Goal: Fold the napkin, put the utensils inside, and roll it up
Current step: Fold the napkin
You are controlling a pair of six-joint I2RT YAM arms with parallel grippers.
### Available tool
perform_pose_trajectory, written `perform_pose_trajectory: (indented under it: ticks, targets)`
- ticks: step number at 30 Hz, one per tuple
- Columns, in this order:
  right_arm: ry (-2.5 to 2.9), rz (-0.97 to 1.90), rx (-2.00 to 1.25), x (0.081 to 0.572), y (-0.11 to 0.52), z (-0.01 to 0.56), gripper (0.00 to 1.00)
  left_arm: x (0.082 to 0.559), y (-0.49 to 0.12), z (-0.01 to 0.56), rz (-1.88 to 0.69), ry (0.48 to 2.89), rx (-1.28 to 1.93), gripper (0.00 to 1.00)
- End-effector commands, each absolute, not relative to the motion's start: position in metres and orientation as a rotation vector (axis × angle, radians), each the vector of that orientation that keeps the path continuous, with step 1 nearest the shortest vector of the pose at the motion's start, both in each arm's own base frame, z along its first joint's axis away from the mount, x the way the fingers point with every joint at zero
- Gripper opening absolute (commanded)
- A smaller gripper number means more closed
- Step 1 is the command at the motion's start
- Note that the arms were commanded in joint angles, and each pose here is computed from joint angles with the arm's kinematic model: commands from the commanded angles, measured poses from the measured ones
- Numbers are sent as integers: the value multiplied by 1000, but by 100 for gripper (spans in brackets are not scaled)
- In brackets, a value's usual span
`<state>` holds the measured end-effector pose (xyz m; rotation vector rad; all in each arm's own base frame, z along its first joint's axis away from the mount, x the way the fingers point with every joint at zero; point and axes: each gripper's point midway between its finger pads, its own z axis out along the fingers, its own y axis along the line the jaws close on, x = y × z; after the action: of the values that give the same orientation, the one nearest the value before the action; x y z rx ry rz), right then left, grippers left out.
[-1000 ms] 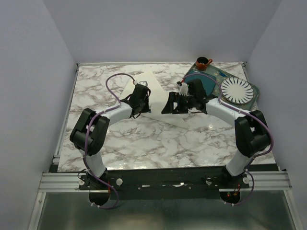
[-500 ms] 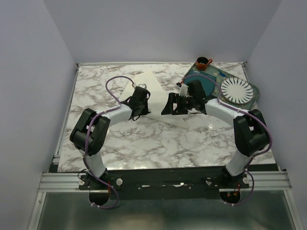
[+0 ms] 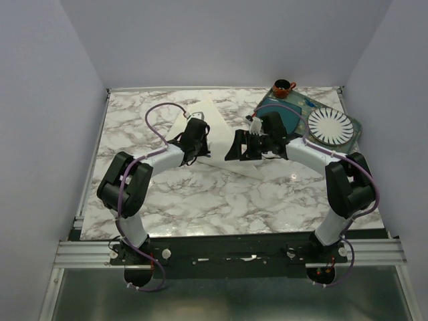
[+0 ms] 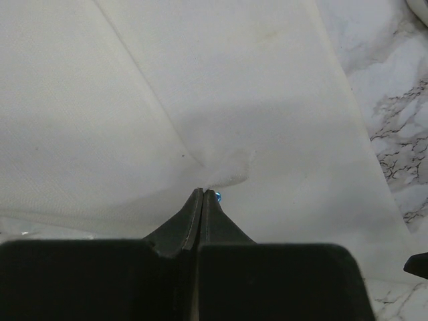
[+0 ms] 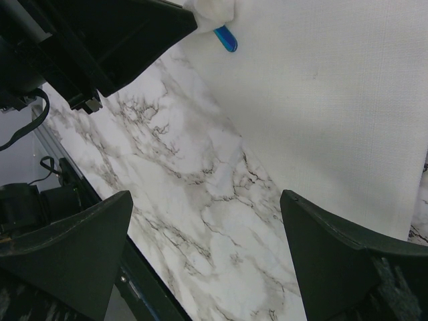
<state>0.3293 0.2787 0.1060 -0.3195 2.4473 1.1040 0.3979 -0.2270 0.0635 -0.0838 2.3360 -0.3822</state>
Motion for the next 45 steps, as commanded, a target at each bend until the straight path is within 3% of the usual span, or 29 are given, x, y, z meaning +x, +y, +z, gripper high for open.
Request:
perform_pose_trajectory:
  ticks: [1, 8, 12, 13, 15, 18, 23, 26, 32, 33, 37, 45]
  targets:
    - [2455, 1125, -315, 329, 279, 97, 100, 406, -235, 68, -419, 2294, -105, 4]
    - [2464, 1143, -315, 329, 282, 93, 100, 391, -248, 46, -497, 2354, -83, 8]
    - [2472, 1143, -312, 328, 281, 90, 100, 373, -257, 45, -602, 2380, -39, 32]
    - [2470, 1145, -310, 328, 281, 91, 100, 369, -259, 50, -631, 2376, -21, 43]
    - [2470, 1144, -306, 329, 281, 91, 100, 366, -255, 71, -647, 2339, -16, 54]
    - [2460, 1153, -295, 334, 284, 96, 100, 369, -244, 105, -657, 2274, -53, 59]
    - [2432, 1233, -272, 349, 300, 101, 100, 383, -220, 138, -700, 2206, -186, 59]
    - [2386, 1313, -268, 362, 315, 109, 99, 398, -203, 139, -717, 2196, -280, 52]
    - [2333, 1364, -345, 378, 357, 113, 78, 433, -163, 108, -834, 2206, -587, 34]
    - [2352, 1367, -345, 376, 361, 105, 67, 438, -160, 108, -829, 2199, -593, 34]
    - [2363, 1425, -387, 369, 374, 92, 44, 447, -132, 82, -752, 2228, -696, 33]
    - [2443, 1409, -350, 357, 368, 54, 41, 443, -95, 54, -600, 2268, -770, 34]
